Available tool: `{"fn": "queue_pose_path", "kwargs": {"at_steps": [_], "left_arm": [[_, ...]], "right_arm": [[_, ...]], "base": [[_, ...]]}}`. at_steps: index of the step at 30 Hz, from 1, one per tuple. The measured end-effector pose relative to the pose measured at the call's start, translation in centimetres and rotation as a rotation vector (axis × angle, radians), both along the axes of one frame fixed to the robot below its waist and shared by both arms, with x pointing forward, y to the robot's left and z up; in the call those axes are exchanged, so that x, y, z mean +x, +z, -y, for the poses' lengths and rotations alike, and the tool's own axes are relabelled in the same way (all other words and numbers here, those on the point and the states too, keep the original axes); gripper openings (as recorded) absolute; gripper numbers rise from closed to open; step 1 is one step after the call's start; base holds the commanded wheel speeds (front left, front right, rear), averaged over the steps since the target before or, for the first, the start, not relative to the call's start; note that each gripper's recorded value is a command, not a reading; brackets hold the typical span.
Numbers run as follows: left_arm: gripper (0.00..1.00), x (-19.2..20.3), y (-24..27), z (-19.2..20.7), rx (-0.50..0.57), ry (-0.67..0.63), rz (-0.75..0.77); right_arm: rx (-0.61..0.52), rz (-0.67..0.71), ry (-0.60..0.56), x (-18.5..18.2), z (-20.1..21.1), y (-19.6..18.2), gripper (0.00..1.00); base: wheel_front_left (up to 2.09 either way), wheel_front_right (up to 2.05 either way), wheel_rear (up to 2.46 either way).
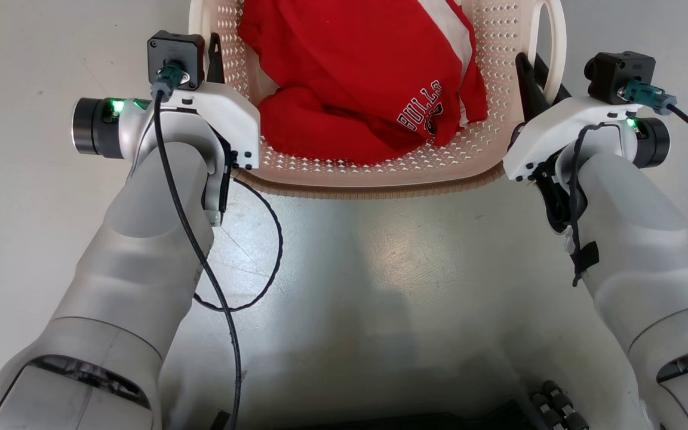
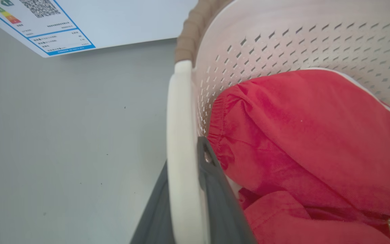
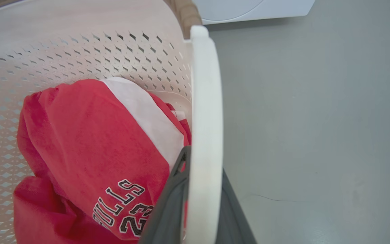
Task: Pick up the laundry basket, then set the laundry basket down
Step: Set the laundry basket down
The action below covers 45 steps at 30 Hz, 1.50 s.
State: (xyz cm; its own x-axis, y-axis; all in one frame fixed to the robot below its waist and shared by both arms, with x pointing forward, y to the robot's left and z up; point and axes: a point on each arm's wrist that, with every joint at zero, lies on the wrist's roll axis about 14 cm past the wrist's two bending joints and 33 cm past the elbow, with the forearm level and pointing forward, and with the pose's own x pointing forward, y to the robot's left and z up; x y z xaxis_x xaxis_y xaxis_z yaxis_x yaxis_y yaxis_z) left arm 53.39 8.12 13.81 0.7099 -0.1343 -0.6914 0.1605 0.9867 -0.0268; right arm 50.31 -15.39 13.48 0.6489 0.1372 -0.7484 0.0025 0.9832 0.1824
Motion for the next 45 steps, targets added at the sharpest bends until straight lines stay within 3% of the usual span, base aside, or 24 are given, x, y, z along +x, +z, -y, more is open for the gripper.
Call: {"fn": "queue_pose_path", "kwargs": {"at_steps": [16,20,21,22,24,25,45], "left_arm": [[0.01,0.5,-0.6,0.5,-0.019,0.005,0.002],[0.07,0.6,-0.7,0.5,-0.022,0.010,0.005],[0.15,0.6,-0.7,0.4,-0.023,0.013,0.005],[0.29,0.6,-0.7,0.4,-0.022,0.013,0.007],[0.85,0.7,-0.7,0.5,-0.019,0.010,0.009],[0.99,0.6,-0.7,0.4,-0.018,0.009,0.006],[1.00,2.0,1.7,0.1,-0.037,0.047,0.059]], "right_arm": [[0.003,-0.008,-0.020,-0.2,0.3,-0.9,0.00],[0.003,-0.004,-0.030,-0.2,0.5,-1.1,0.00],[0.003,-0.005,-0.033,-0.2,0.6,-1.1,0.03],[0.003,-0.004,-0.035,-0.2,0.6,-1.1,0.13],[0.004,-0.007,-0.035,-0.1,0.6,-1.2,0.81],[0.005,-0.017,-0.034,-0.4,0.4,-1.3,1.00],[-0.002,0.095,-0.044,2.4,0.9,2.0,1.00]], "base": [[0.00,0.00,0.00],[0.00,0.00,0.00],[0.00,0.00,0.00],[0.00,0.00,0.00],[0.00,0.00,0.00],[0.00,0.00,0.00],[0.00,0.00,0.00]]}}
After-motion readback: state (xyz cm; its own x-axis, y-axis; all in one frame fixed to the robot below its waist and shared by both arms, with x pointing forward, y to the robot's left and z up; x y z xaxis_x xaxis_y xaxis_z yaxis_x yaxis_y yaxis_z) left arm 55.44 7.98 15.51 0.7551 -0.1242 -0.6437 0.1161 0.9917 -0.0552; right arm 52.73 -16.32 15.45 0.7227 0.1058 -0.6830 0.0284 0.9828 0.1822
